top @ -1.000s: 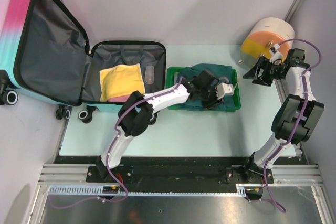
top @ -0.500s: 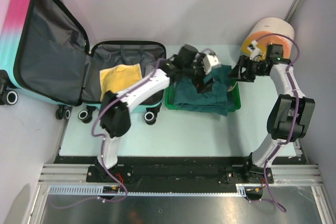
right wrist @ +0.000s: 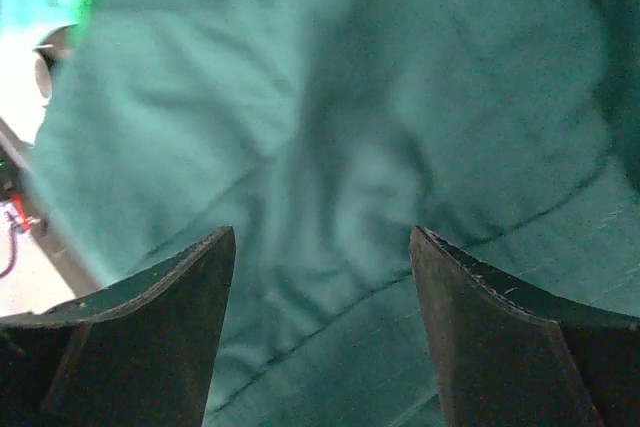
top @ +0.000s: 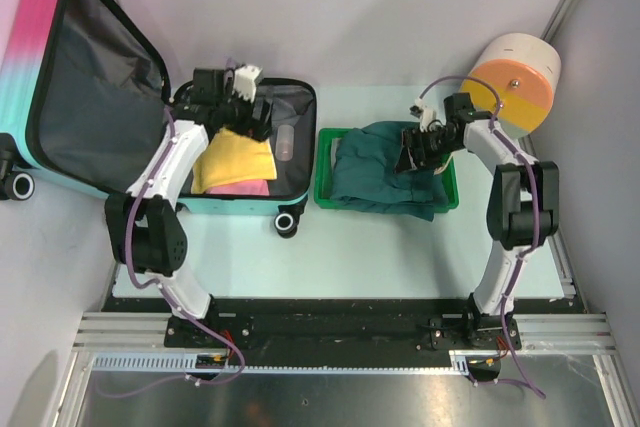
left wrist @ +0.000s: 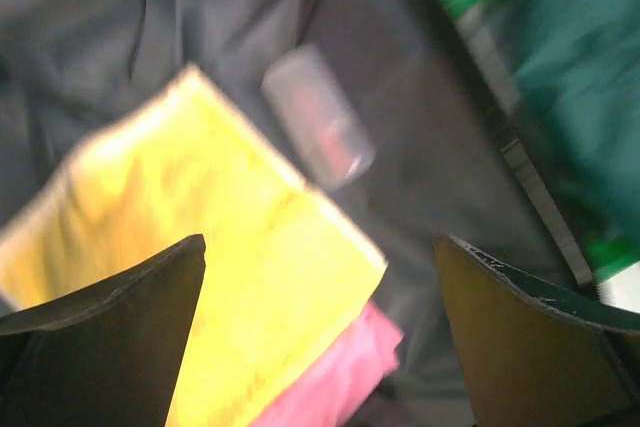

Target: Open, take out, and arrange the luggage

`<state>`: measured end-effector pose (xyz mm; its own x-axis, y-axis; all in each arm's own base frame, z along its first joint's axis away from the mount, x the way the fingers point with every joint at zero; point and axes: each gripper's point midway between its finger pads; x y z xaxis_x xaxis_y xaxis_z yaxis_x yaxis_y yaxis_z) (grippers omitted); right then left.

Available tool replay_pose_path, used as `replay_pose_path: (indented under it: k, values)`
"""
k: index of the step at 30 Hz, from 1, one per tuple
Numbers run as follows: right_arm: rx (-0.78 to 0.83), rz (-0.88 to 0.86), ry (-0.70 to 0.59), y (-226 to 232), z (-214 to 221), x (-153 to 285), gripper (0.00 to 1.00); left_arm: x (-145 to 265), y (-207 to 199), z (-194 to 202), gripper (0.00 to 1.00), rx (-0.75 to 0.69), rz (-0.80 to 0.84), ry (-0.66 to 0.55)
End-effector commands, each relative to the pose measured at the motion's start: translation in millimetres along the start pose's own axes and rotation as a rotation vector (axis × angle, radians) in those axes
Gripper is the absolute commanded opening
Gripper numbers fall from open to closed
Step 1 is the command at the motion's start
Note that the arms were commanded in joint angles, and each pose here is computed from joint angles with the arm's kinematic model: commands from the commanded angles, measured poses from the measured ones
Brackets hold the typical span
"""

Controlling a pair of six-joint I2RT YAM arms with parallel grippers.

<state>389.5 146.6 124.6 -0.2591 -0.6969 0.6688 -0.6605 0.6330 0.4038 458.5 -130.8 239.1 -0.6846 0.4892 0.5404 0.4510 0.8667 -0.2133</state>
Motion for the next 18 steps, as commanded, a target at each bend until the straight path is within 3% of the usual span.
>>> replay_pose_path:
  k: [1, 7, 12, 14, 18]
  values:
    - [-0.021, 0.161, 0.081, -56, 14, -9, 0.75, 2, 57, 78, 0.99, 0.098, -0.208, 0.202]
    - [-0.005, 0.095, -0.028, -38, -21, 14, 0.75, 5, 65, 150, 0.97, -0.151, -0.128, 0.396]
    - [0.019, 0.092, -0.071, -28, -35, 26, 0.76, -16, 84, 190, 0.94, -0.198, -0.136, 0.539]
    - [0.013, 0.096, -0.074, -28, -35, 28, 0.76, -30, 92, 185, 0.82, -0.159, -0.164, 0.539]
    - [0.01, 0.109, -0.071, -30, -34, 33, 0.76, -70, 95, 123, 0.61, -0.049, -0.16, 0.395]
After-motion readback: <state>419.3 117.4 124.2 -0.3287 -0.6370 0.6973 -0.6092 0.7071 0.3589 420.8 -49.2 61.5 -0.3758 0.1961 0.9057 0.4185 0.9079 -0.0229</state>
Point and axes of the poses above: each gripper's point midway between its finger pads, its own x axis back along the fingers, its own y axis along the line the jaws close on, z = x × y, and after that the axes turned 13 degrees about x, right-handed
